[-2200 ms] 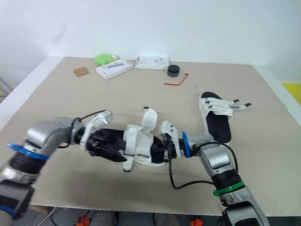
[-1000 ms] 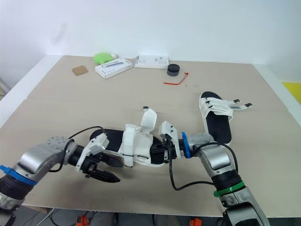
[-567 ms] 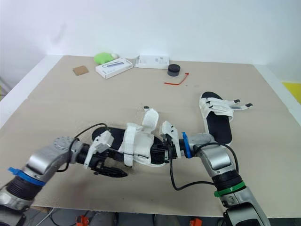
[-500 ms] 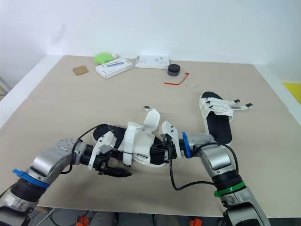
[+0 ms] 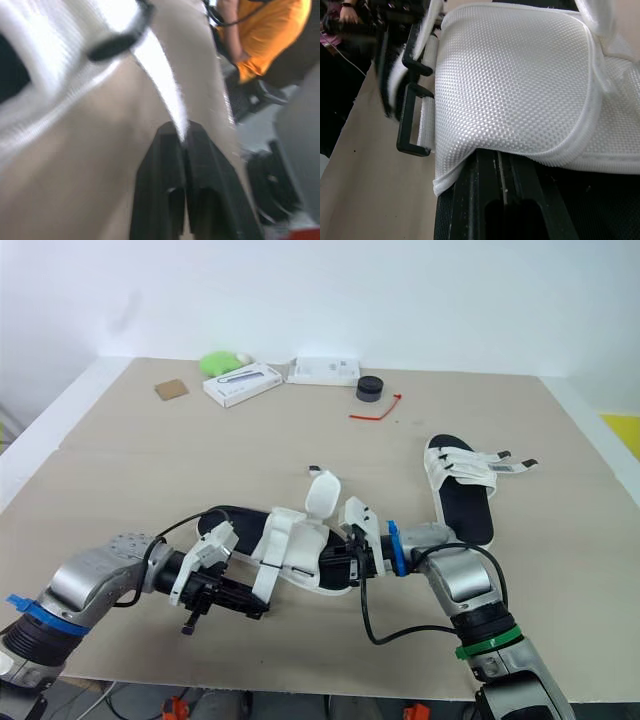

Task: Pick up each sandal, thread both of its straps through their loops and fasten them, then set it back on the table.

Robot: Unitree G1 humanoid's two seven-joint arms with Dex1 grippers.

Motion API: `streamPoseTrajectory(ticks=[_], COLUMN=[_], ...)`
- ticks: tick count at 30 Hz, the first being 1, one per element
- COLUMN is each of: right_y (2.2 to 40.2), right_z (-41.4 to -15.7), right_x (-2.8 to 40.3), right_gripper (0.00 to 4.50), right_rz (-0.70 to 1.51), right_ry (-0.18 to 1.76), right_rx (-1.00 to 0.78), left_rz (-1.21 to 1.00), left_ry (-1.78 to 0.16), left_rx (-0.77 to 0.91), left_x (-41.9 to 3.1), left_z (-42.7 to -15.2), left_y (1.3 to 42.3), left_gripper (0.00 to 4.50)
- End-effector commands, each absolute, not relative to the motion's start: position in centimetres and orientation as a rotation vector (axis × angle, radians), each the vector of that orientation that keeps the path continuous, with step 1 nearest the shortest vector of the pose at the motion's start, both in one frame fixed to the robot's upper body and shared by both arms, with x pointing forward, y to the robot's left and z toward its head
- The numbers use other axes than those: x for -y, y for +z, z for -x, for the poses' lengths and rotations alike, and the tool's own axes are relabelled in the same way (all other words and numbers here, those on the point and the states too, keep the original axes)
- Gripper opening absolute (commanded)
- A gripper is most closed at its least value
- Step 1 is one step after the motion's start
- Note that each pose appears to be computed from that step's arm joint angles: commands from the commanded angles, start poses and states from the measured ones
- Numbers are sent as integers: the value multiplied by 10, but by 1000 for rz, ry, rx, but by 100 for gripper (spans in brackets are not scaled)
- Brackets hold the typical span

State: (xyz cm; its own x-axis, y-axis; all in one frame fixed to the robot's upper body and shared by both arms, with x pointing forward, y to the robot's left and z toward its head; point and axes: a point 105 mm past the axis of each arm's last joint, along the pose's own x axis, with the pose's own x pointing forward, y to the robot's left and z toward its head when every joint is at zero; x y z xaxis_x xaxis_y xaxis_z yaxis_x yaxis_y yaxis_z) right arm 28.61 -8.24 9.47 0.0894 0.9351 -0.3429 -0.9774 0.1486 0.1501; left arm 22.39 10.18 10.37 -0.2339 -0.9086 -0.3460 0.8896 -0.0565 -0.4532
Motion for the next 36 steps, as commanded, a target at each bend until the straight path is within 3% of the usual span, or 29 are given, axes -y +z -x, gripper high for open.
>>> streamPoseTrajectory(ticks=[1,6,8,16,19,23,31,36], right_y=[68,68,68,68,68,67,67,67], right_z=[-280,-281,-281,-282,-282,-281,-280,-281], right_x=[87,86,86,85,86,86,86,86], right_gripper=[0,0,0,0,0,0,0,0], right_rz=[109,108,107,110,109,109,105,106], right_ry=[1405,1407,1408,1408,1404,1401,1399,1400], right_rx=[-529,-529,-527,-525,-526,-527,-527,-525], left_rz=[66,196,293,569,730,857,1004,985], left_ry=[-1792,-1914,-1920,-1628,-1422,-1267,-1178,-1297], left_rx=[-709,-799,-785,-640,-663,-732,-833,-829], left_x=[-104,-105,-98,-59,-51,-50,-54,-46], left_z=[-209,-192,-200,-273,-310,-331,-335,-321], left_y=[130,167,185,202,195,182,168,175], left_gripper=[17,17,17,17,17,17,17,17])
